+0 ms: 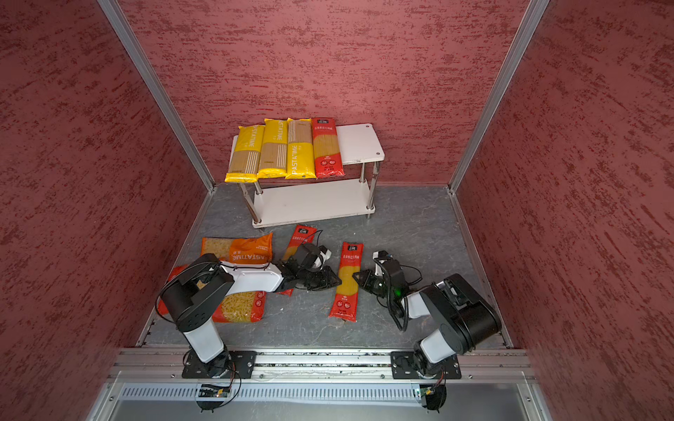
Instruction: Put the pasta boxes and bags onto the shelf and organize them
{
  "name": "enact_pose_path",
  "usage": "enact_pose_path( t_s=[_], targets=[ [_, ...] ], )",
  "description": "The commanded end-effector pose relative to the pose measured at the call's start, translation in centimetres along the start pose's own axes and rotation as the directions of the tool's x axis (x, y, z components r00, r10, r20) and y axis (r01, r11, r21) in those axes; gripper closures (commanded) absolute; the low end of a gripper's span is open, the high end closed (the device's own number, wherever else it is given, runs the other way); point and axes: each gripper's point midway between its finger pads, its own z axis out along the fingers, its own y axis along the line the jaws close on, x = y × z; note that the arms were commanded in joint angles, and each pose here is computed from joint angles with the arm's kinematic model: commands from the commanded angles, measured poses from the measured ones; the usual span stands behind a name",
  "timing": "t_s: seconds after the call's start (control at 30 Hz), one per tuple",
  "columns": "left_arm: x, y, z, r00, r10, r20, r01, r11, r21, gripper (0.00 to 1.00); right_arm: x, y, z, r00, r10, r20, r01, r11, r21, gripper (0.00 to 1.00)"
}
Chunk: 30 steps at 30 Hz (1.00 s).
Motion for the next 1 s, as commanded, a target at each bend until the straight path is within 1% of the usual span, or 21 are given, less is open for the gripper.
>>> enact_pose_path(
  t_s=[0.0,0.1,0.2,0.3,0.4,0.47,0.5,0.57,0.6,0.63,0.67,0.77,0.87,0.97],
  targets=[
    [-0.8,-2.2,-1.7,0.997,0.046,0.057,-0.050,0.996,0.068,0.72,-1.2,4.2,-0.8,0.988,-0.138,0.066,0.146,0.978,-0.148,0.93],
    [-1.4,-3.7,-3.7,0.989,0.089,0.114,-0.101,0.990,0.100,0.65,-1.8,5.4,-1.8,0.975,-0.193,0.111,0.209,0.964,-0.162,0.96],
    [-1.8,-5.0,-5.9,0.974,0.149,0.173,-0.172,0.977,0.129,0.53,-2.4,7.0,-3.2,0.947,-0.269,0.177,0.299,0.937,-0.179,0.98],
    [-2.2,-6.5,-7.9,0.948,0.209,0.238,-0.254,0.951,0.174,0.45,-3.5,9.3,-5.4,0.894,-0.351,0.278,0.410,0.892,-0.192,1.00],
    [-2.1,-8.2,-9.7,0.912,0.279,0.300,-0.351,0.909,0.223,0.35,-4.5,12.1,-7.6,0.828,-0.429,0.362,0.516,0.836,-0.189,1.00],
    [-1.9,-9.2,-10.8,0.874,0.342,0.346,-0.432,0.873,0.228,0.32,-5.1,14.4,-9.4,0.777,-0.465,0.425,0.580,0.790,-0.198,1.00],
    [-2.0,-9.7,-11.4,0.845,0.372,0.383,-0.473,0.854,0.214,0.31,-5.4,15.4,-10.3,0.753,-0.475,0.455,0.607,0.769,-0.202,1.00],
    [-1.8,-10.9,-13.0,0.753,0.433,0.496,-0.579,0.794,0.185,0.26,-5.7,17.7,-12.2,0.700,-0.489,0.521,0.663,0.716,-0.219,1.00],
    [-1.8,-11.6,-13.9,0.708,0.445,0.548,-0.621,0.762,0.185,0.23,-5.8,18.8,-13.1,0.677,-0.490,0.549,0.686,0.690,-0.231,1.00],
    [-1.7,-12.1,-14.7,0.679,0.447,0.582,-0.648,0.738,0.190,0.21,-5.8,20.0,-13.9,0.657,-0.492,0.572,0.710,0.659,-0.249,1.00],
    [-1.7,-12.5,-15.2,0.665,0.448,0.598,-0.664,0.721,0.197,0.19,-5.7,21.2,-14.7,0.642,-0.491,0.589,0.728,0.630,-0.269,1.00],
    [-1.7,-13.5,-15.3,0.666,0.467,0.581,-0.686,0.691,0.230,0.18,-5.5,24.2,-16.2,0.625,-0.485,0.612,0.760,0.557,-0.335,1.00],
    [-1.3,-15.0,-15.4,0.663,0.485,0.571,-0.714,0.639,0.286,0.17,-5.2,26.9,-17.7,0.622,-0.465,0.630,0.775,0.482,-0.409,1.00],
    [-1.6,-15.5,-15.6,0.669,0.480,0.568,-0.714,0.627,0.311,0.18,-5.1,28.8,-18.8,0.621,-0.441,0.648,0.780,0.431,-0.453,1.00]
  ],
)
